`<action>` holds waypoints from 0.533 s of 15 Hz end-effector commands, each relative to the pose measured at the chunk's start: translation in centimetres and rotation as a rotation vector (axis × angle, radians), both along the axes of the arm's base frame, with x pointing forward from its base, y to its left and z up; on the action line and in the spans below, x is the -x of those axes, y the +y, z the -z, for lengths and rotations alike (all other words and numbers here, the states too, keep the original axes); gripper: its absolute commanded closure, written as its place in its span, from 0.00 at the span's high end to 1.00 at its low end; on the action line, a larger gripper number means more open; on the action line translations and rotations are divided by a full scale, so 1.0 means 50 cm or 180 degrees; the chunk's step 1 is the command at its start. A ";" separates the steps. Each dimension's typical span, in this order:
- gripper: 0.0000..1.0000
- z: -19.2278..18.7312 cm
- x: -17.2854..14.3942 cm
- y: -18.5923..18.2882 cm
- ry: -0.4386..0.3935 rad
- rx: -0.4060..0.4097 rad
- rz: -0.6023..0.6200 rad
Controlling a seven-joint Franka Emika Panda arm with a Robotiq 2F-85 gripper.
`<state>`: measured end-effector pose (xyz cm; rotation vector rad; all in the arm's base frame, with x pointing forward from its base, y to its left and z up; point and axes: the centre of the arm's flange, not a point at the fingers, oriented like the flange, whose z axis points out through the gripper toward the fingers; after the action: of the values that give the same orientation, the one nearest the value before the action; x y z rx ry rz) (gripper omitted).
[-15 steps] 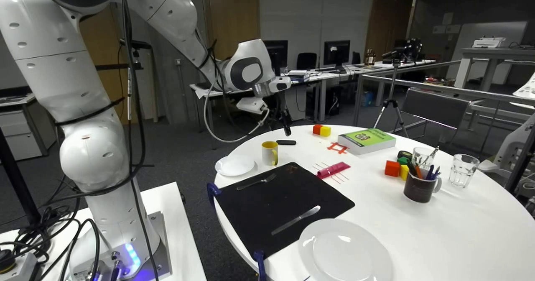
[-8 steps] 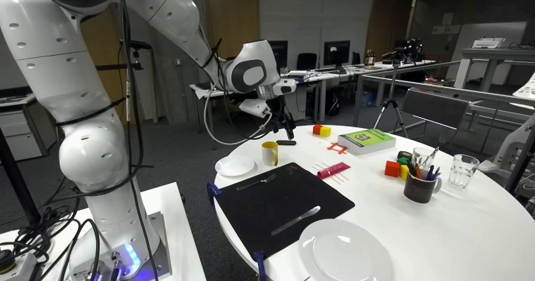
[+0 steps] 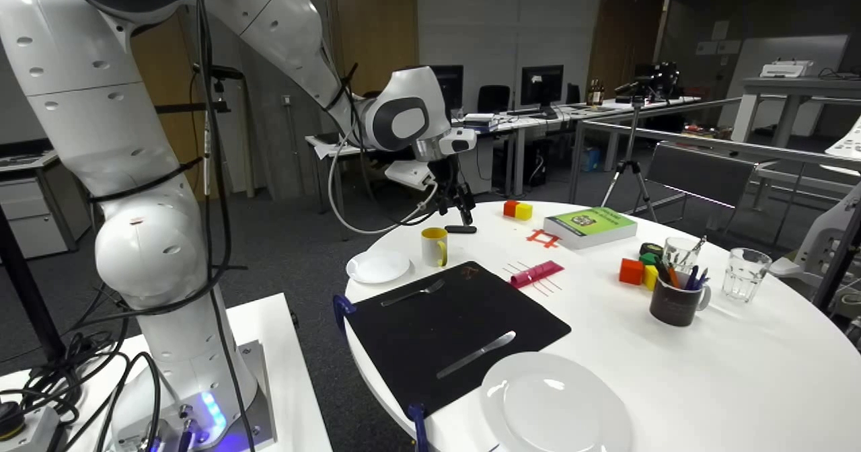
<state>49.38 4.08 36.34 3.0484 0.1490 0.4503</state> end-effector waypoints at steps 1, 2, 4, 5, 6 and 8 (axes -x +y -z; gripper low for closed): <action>1.00 0.000 0.000 0.000 0.0000 0.0000 0.0000; 1.00 0.000 0.000 0.000 0.0000 0.0000 0.0000; 1.00 0.000 0.000 0.000 0.0000 0.0000 0.0000; 1.00 0.002 -0.003 -0.001 0.0022 -0.0006 0.0001; 1.00 0.005 -0.007 -0.003 0.0022 -0.0001 0.0025; 1.00 0.000 -0.022 -0.016 0.0005 -0.0018 0.0101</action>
<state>49.41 4.04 35.89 3.0506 0.1460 0.4352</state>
